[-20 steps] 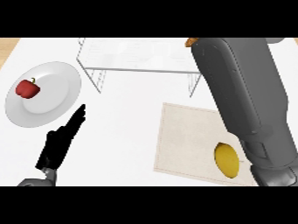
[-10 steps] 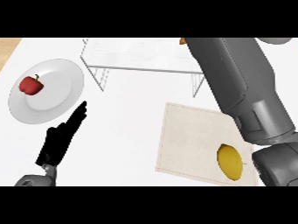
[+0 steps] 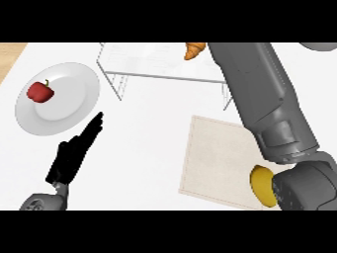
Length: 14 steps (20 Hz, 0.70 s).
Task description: Pick the croissant from the placemat and place it in the tiered shelf
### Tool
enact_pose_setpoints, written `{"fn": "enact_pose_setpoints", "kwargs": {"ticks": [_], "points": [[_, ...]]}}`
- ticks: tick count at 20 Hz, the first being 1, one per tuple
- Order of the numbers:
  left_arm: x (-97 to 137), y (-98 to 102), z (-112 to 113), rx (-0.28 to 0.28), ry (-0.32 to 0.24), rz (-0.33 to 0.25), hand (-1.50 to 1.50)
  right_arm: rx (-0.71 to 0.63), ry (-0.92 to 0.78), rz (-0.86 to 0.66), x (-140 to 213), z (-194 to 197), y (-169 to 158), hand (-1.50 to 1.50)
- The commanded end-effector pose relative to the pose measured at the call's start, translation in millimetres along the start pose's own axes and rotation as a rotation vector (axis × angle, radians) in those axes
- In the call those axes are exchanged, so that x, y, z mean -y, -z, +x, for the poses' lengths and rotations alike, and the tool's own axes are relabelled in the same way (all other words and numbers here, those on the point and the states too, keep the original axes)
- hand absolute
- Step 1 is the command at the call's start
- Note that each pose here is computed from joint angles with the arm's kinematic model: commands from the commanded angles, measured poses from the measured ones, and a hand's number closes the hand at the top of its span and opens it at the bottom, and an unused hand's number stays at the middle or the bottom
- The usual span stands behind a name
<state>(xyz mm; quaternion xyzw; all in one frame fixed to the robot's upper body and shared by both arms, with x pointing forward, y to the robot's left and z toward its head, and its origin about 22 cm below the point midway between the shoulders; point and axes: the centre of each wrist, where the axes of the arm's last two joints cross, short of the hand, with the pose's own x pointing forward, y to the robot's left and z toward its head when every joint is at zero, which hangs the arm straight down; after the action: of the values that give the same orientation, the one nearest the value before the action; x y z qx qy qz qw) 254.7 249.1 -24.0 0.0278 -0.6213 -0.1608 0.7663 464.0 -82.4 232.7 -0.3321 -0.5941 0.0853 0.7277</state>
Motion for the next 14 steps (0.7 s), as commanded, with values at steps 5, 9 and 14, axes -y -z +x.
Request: {"fn": "enact_pose_setpoints", "kwargs": {"ticks": [5,9,14], "points": [[-5,4,4,0.022,0.000,0.004,0.00,0.067,0.413,-0.068,15,-3,11,-1.50],[-11,2,-6,-0.003,0.003,0.016,0.00,0.108,0.494,-0.259,12,-7,10,-1.50],[-18,-14,-19,-0.043,-0.002,0.057,0.00,0.106,0.554,-0.490,46,-28,28,-1.50]]}}
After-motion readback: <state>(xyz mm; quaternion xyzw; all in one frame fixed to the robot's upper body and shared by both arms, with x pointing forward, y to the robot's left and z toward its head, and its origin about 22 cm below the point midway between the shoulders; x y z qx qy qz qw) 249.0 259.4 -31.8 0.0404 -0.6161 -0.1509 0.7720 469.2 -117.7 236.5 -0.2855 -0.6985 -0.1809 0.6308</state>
